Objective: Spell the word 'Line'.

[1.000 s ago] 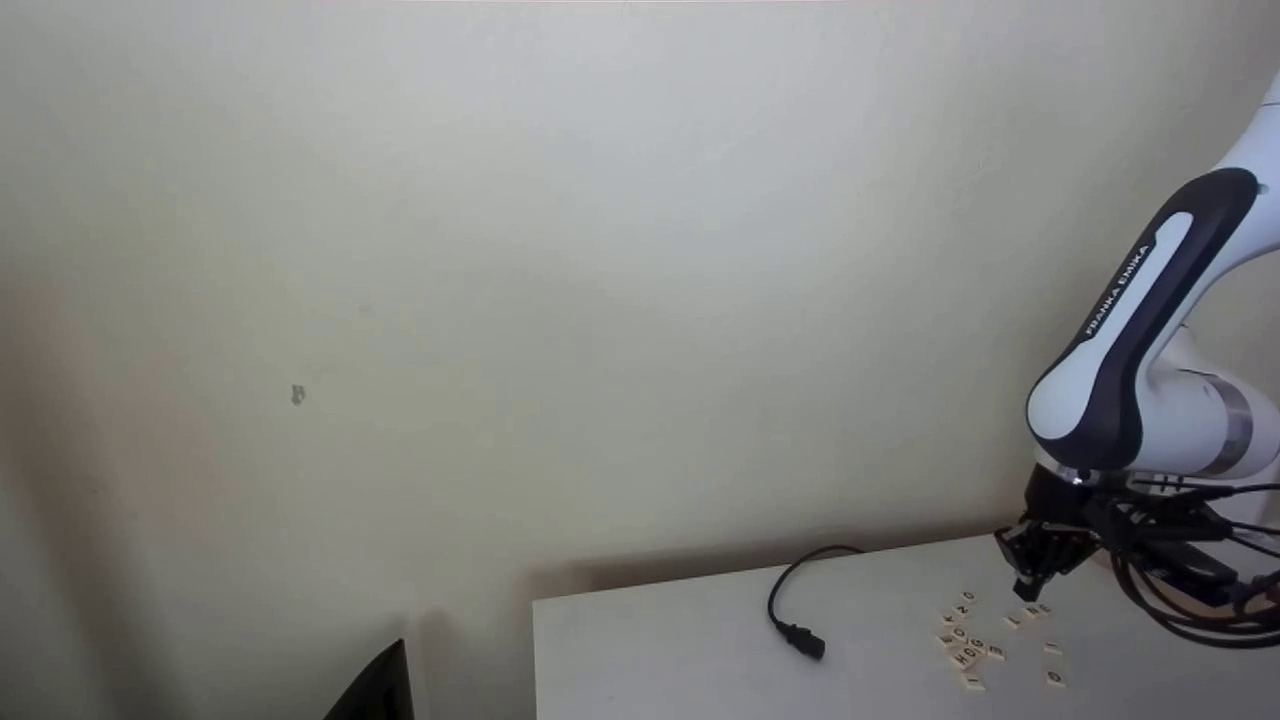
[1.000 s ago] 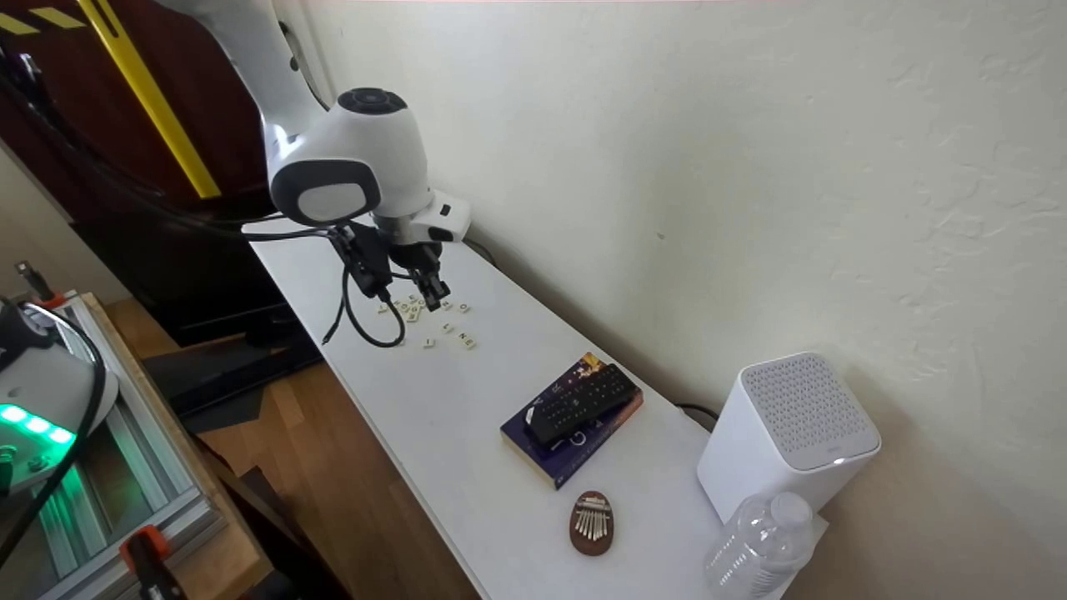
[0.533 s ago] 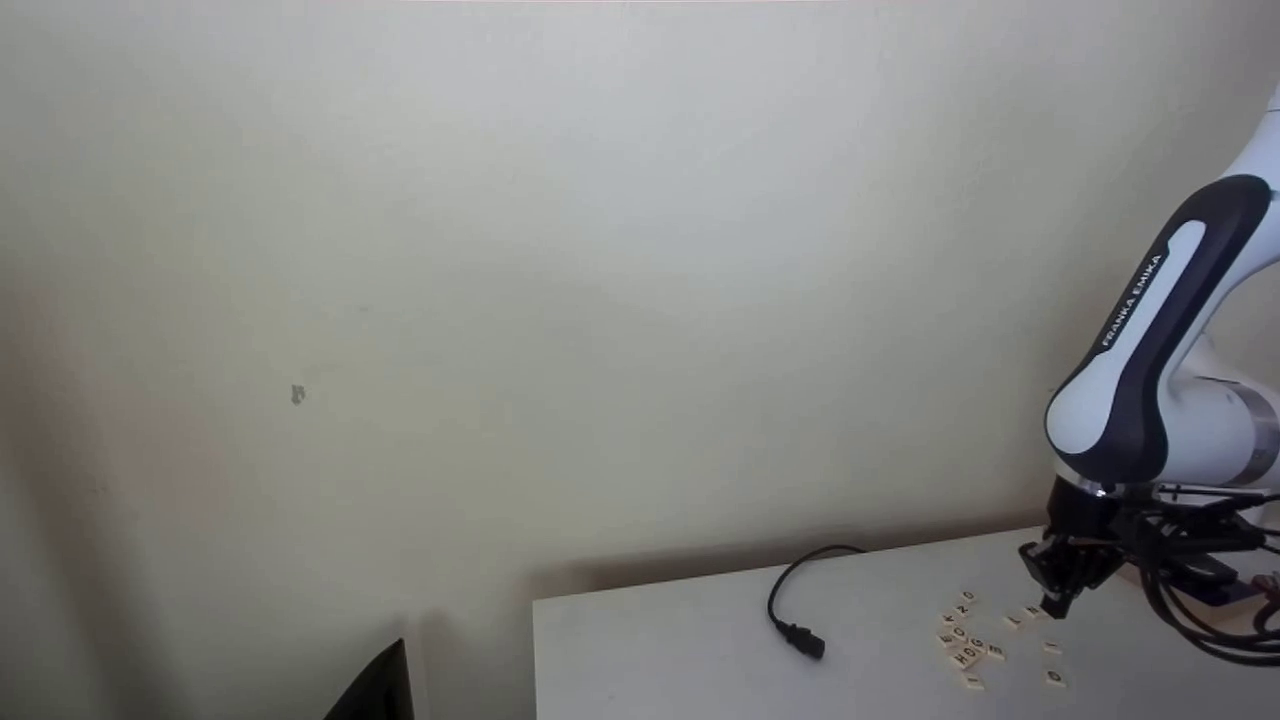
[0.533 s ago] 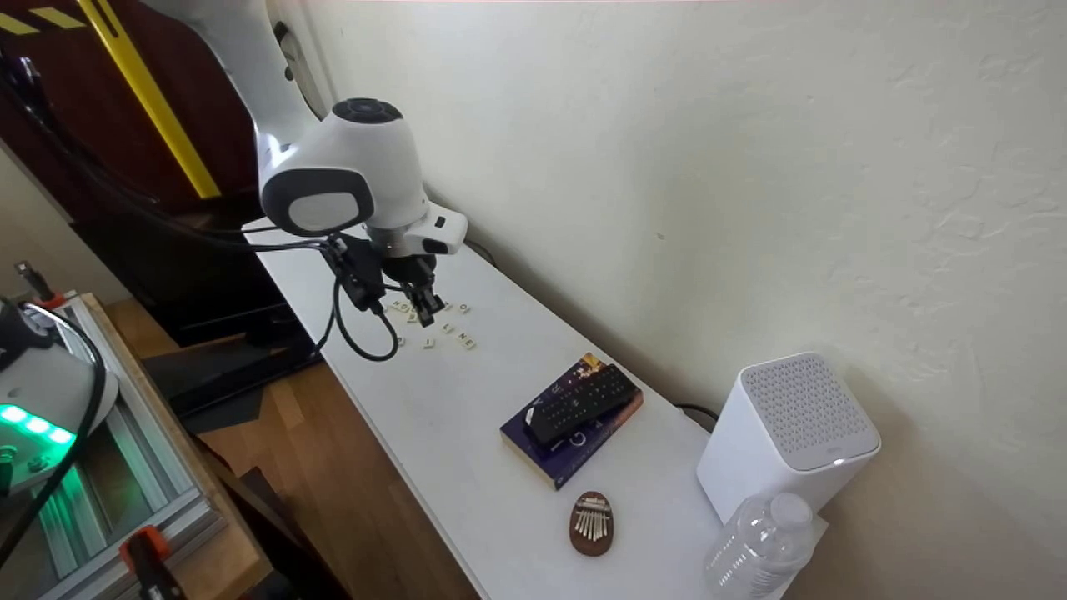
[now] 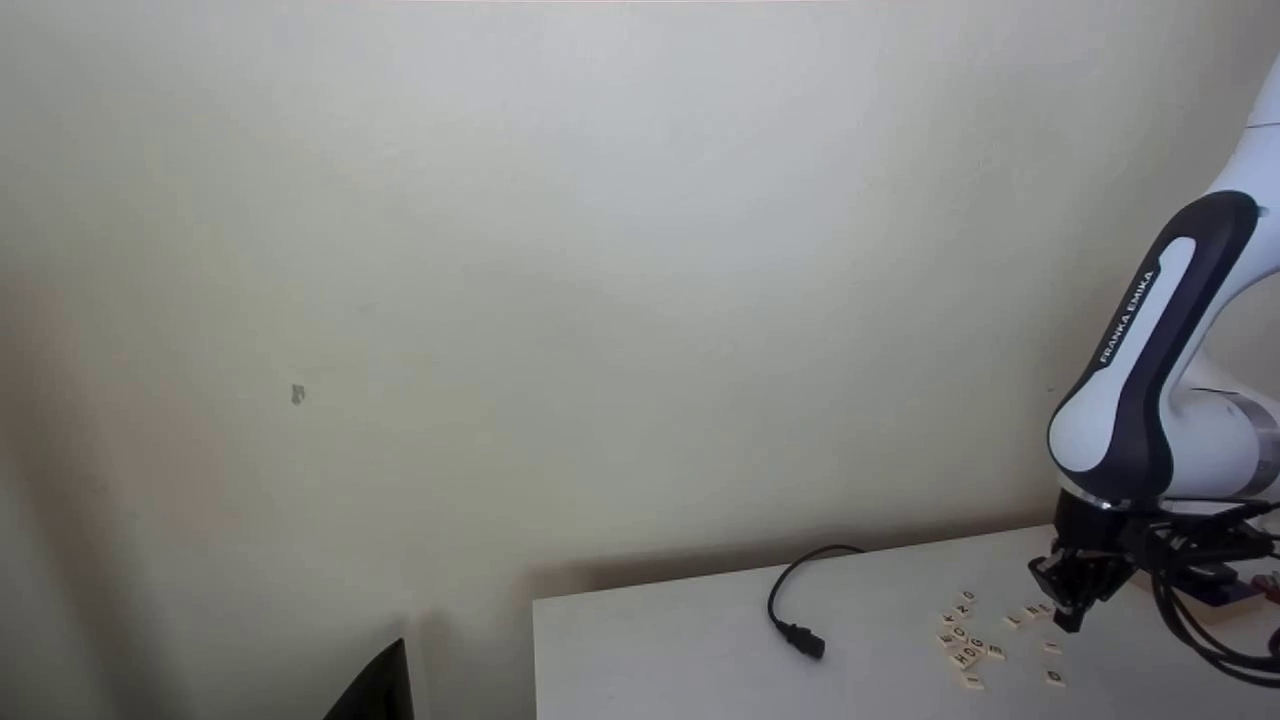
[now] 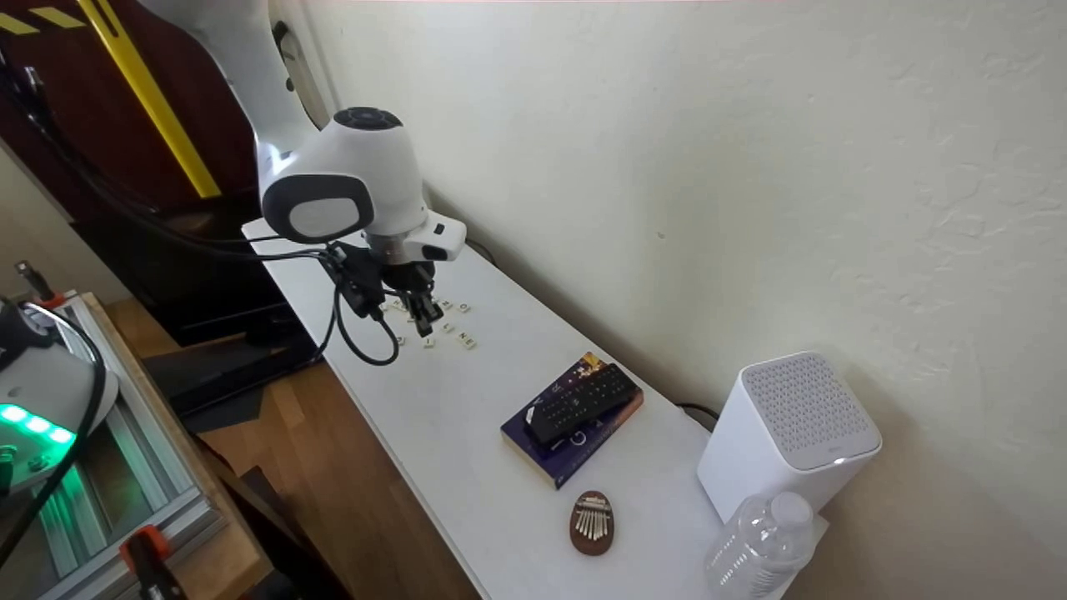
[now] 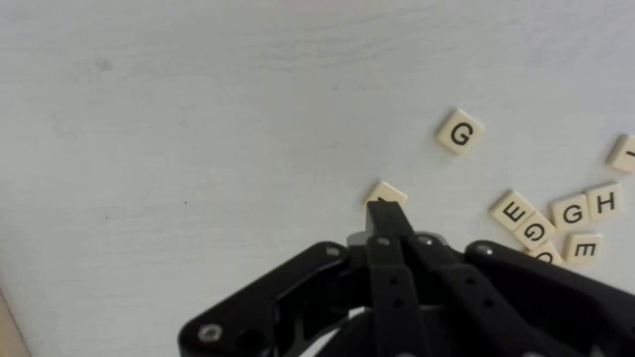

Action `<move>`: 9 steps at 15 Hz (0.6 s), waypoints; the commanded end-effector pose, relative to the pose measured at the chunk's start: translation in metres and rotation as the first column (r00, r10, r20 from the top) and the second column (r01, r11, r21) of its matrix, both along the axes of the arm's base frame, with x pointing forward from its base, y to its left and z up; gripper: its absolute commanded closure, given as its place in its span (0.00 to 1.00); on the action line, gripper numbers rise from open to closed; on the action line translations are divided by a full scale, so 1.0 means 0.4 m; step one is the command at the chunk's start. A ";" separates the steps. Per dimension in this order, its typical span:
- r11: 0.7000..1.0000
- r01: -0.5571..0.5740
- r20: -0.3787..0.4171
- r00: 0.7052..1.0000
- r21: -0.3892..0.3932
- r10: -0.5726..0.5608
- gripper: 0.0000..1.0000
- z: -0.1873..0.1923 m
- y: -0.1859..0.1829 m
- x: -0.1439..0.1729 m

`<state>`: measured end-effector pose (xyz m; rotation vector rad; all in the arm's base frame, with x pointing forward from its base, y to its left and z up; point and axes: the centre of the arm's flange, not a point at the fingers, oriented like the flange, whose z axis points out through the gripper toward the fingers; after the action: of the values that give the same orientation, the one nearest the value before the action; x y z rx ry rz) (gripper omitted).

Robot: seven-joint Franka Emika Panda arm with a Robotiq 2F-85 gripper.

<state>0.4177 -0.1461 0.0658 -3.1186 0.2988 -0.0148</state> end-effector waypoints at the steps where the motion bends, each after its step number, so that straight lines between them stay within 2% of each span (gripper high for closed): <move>1: 1.000 -0.017 -0.021 1.000 -0.005 0.017 1.00 -0.032 0.003 0.004; 9: 1.000 -0.020 -0.024 1.000 0.004 0.020 1.00 -0.072 0.003 0.018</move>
<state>0.4184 -0.1436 0.0468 -3.1171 0.2875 0.0240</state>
